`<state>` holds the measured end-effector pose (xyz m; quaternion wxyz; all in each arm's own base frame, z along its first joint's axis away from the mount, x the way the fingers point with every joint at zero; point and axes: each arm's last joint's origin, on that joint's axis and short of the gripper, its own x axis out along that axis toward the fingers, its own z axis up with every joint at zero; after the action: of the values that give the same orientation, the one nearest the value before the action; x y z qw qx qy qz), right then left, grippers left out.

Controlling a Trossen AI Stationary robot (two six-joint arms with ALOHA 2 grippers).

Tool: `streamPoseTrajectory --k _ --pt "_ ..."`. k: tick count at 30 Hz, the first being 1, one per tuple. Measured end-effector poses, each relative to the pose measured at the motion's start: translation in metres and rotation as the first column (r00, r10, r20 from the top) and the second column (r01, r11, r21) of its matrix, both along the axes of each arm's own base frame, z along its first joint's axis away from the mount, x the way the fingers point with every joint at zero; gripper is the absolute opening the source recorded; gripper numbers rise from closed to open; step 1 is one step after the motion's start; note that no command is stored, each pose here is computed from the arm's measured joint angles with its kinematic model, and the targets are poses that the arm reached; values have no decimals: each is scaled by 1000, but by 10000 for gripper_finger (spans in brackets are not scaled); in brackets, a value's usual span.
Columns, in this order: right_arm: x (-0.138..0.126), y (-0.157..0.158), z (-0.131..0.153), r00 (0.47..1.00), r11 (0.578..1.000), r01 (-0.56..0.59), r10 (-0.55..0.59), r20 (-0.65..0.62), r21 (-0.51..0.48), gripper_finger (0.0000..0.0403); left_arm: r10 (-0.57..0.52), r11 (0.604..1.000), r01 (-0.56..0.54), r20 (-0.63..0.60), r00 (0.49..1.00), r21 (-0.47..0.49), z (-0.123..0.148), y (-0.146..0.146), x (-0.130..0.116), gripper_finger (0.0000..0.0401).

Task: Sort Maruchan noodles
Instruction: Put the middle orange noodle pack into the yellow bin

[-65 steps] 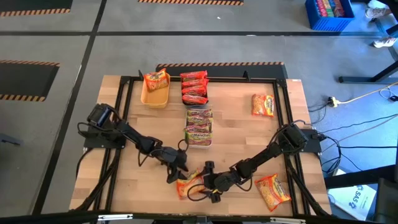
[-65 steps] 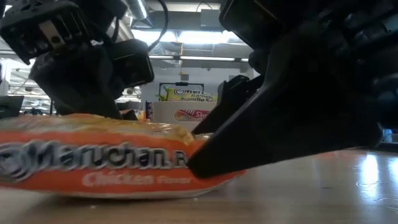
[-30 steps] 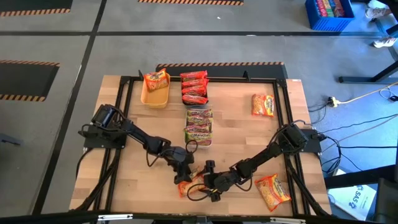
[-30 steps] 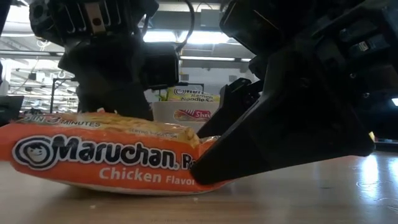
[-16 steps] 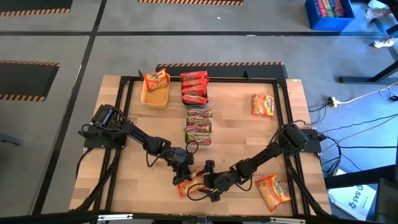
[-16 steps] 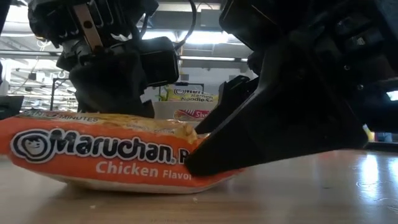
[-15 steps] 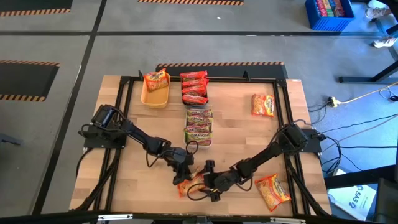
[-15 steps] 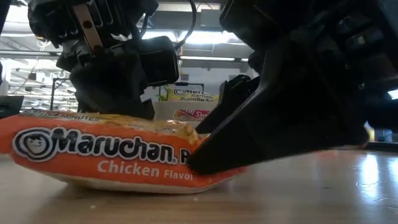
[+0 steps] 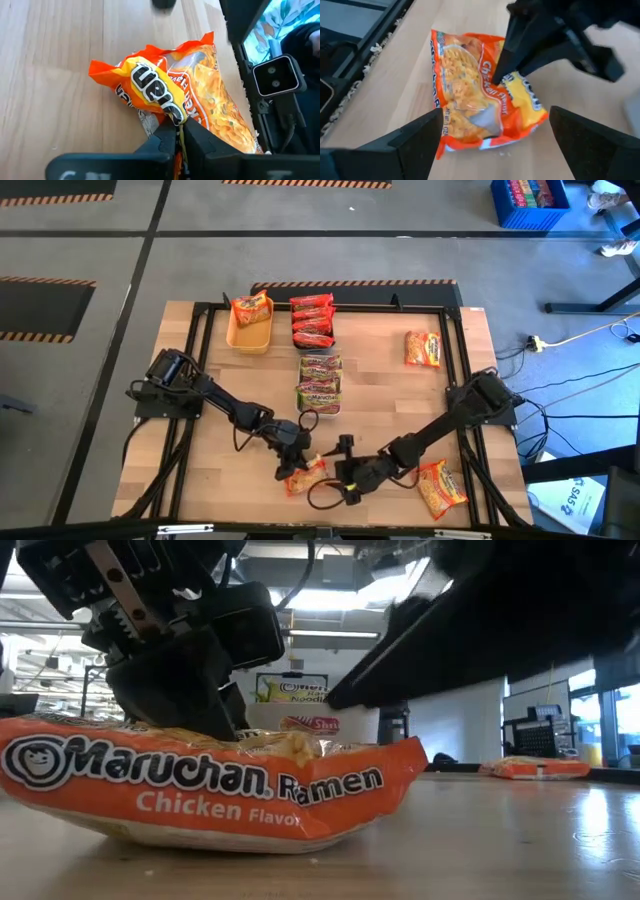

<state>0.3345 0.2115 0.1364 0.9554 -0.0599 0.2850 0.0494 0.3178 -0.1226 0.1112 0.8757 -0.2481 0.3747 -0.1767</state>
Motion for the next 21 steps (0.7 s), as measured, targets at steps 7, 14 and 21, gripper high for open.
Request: streamPoseTrajectory --k 7,14,21 --pt "-17 -6 28 998 996 41 -44 -43 -73 351 -46 997 41 77 996 69 26 -5 -9 4" --pt "-25 -15 36 992 987 78 -91 -83 -144 351 -37 974 16 89 995 226 64 -2 -33 3" --pt "-23 -34 28 976 973 121 -153 -158 -197 351 47 924 -72 75 996 375 104 13 -70 3"
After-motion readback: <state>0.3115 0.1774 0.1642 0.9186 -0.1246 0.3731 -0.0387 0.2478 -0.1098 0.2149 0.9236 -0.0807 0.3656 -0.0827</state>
